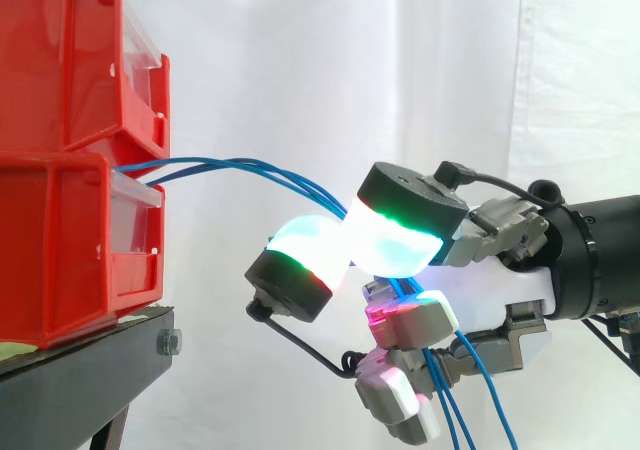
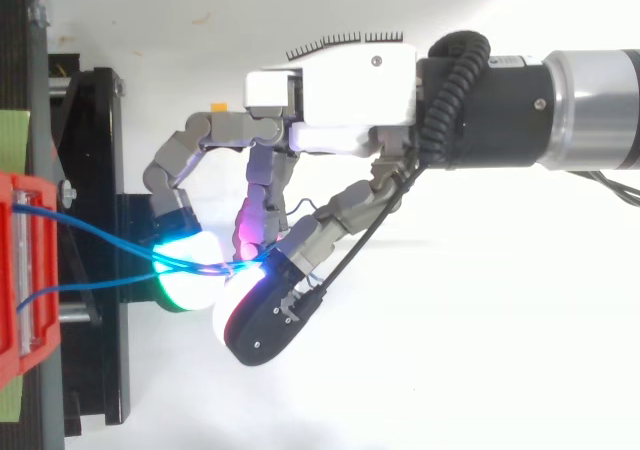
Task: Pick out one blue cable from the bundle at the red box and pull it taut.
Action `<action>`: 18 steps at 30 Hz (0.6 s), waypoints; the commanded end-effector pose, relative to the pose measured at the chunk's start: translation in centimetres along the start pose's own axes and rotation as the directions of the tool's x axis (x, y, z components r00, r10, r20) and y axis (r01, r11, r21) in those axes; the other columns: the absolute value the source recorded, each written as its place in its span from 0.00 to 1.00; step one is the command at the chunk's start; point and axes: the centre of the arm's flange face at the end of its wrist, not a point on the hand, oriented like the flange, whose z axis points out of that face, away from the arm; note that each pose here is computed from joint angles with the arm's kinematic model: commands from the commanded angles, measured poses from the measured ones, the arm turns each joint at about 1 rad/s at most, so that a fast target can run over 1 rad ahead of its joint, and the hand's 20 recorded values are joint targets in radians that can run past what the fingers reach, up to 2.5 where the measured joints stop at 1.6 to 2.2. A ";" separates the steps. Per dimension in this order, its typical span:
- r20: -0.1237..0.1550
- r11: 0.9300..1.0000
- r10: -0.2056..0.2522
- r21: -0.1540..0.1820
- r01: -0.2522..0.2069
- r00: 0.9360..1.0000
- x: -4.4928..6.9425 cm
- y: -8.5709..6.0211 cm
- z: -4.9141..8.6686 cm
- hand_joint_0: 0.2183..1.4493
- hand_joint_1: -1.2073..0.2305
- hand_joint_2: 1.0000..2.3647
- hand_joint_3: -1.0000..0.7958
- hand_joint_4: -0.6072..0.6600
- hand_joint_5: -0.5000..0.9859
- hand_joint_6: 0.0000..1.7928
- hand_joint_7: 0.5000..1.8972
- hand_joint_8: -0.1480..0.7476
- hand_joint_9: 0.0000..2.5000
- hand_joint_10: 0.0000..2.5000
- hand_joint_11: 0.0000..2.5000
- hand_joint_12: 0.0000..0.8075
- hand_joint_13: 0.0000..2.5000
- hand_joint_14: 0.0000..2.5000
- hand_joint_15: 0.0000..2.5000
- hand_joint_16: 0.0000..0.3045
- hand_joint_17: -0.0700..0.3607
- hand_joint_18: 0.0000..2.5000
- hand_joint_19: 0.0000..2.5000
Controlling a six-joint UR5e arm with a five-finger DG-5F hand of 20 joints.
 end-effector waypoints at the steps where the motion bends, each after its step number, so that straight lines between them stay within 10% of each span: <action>1: -0.004 1.000 0.000 -0.001 0.000 1.000 0.0 0.0 0.0 0.23 0.21 0.00 0.28 0.44 0.29 0.50 0.35 0.52 0.57 0.01 0.33 0.46 0.47 0.01 0.25 0.17 0.44 0.41 0.32; 18: -0.004 1.000 0.000 -0.001 0.000 1.000 0.0 0.0 0.0 0.14 0.37 0.00 0.28 0.48 0.29 0.47 0.31 0.54 0.57 0.01 0.31 0.52 0.48 0.01 0.24 0.22 0.50 0.44 0.31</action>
